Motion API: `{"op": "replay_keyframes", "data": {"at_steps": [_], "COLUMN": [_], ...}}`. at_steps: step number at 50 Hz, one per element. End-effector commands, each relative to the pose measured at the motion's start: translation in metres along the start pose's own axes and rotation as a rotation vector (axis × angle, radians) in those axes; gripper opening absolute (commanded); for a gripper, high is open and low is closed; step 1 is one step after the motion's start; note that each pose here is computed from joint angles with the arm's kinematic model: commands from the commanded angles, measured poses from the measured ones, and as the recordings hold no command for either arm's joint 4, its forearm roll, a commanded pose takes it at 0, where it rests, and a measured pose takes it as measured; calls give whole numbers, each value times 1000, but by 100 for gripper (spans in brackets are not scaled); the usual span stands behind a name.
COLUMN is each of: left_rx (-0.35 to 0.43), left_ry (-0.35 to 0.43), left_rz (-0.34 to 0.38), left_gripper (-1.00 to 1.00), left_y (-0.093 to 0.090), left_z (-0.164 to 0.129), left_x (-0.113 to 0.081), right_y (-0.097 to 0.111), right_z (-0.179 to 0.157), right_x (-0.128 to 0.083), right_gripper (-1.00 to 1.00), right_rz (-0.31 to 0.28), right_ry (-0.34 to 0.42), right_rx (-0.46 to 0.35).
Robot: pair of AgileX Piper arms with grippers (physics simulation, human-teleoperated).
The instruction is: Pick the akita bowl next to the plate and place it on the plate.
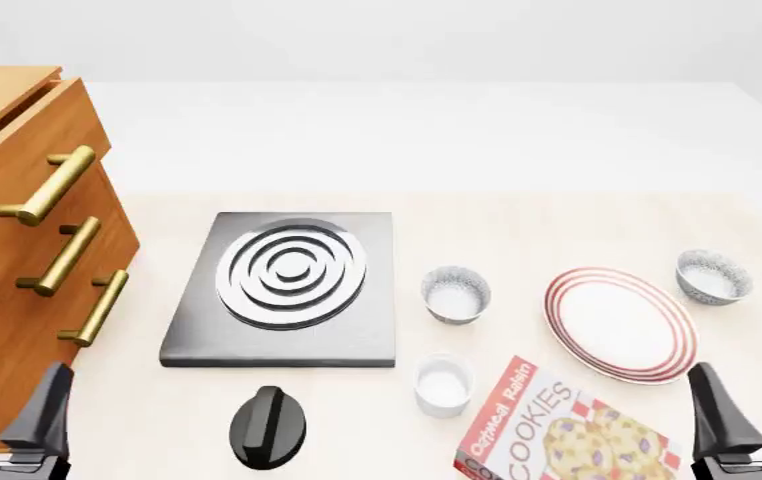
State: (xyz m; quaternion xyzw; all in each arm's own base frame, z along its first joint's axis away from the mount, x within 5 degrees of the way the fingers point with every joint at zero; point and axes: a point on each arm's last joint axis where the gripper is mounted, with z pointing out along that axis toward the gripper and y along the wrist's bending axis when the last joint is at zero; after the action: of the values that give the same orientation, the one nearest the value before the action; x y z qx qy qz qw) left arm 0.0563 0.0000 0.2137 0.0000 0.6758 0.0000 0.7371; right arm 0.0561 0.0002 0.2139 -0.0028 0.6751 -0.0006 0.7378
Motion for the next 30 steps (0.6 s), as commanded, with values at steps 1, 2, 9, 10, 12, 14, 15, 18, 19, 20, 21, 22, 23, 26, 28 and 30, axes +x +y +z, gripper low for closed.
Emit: {"op": "replay_keyframes", "data": {"at_steps": [1, 2, 9, 10, 12, 14, 15, 18, 19, 20, 21, 22, 23, 26, 28, 30], "left_rx": [0, 0, 0, 0, 0, 0, 0, 0, 0, 0, 0, 0, 0, 0, 0, 0], "left_ry": [1, 1, 1, 1, 1, 1, 1, 1, 1, 1, 1, 1, 1, 1, 1, 1], "left_rz": [0, 0, 0, 0, 0, 0, 0, 0, 0, 0, 0, 0, 0, 0, 0, 0], "left_gripper": [100, 100, 100, 100, 100, 100, 100, 100, 100, 100, 100, 100, 100, 100, 100, 100], "left_y": [0, 0, 0, 0, 0, 0, 0, 0, 0, 0, 0, 0, 0, 0, 0, 0], "left_z": [0, 0, 0, 0, 0, 0, 0, 0, 0, 0, 0, 0, 0, 0, 0, 0], "left_x": [-1, -1, -1, -1, -1, -1, -1, -1, -1, -1, -1, -1, -1, -1, -1, -1], "right_y": [0, 0, 0, 0, 0, 0, 0, 0, 0, 0, 0, 0, 0, 0, 0, 0], "right_z": [0, 0, 0, 0, 0, 0, 0, 0, 0, 0, 0, 0, 0, 0, 1, 2], "right_x": [-2, -2, -2, -2, -3, -4, -4, -4, -5, -5, -5, -6, -8, -9, -11, -12], "right_gripper": [100, 100, 100, 100, 100, 100, 100, 100, 100, 100, 100, 100, 100, 100, 100, 100], "right_rz": [-14, -14, -16, -17, -18, -17, -17, -18, -17, -17, -17, -16, -16, -23, -22, -22], "right_ry": [-4, -4, -5, -6, -6, -7, -7, -8, -8, -8, -8, -8, -11, -14, -15, -16], "right_rx": [-6, -6, -7, -7, -8, -9, -9, -4, -2, -2, -1, -1, -1, 3, 6, 7]}}
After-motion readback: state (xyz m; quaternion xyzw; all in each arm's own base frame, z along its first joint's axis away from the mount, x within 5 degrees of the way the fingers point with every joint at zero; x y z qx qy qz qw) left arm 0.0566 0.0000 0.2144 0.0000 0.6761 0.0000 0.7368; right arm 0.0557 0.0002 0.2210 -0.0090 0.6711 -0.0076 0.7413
